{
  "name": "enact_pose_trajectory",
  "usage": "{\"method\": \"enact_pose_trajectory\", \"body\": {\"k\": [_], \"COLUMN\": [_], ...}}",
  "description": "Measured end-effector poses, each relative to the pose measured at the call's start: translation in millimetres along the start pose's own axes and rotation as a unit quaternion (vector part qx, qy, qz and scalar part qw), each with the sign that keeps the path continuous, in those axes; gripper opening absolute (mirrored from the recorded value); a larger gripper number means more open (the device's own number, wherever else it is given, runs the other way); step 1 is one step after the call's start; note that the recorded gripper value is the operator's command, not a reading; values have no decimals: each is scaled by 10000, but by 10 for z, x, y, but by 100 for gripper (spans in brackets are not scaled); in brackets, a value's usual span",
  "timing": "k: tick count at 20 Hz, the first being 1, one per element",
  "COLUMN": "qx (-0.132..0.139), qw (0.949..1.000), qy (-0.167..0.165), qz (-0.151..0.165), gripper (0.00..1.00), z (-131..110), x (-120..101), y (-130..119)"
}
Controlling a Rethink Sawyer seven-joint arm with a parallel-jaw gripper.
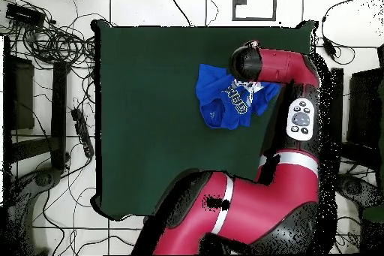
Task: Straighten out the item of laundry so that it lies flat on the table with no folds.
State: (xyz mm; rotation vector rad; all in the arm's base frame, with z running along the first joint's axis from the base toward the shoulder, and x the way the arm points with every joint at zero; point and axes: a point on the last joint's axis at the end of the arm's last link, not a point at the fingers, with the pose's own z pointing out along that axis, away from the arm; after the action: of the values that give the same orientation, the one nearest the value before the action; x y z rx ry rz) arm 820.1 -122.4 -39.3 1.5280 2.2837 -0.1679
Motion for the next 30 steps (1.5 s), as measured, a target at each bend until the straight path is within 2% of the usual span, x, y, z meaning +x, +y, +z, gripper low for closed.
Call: {"method": "enact_pose_trajectory", "body": {"k": [14, 22, 30], "qx": [43, 75, -206], "qw": [9999, 9998, 9990], "qy": [-92, -187, -370], "qz": [-6, 0, -153], "gripper": [100, 100, 100], "z": [-326, -164, -107], "x": [-215, -366, -319], "y": [-63, -251, -180]}}
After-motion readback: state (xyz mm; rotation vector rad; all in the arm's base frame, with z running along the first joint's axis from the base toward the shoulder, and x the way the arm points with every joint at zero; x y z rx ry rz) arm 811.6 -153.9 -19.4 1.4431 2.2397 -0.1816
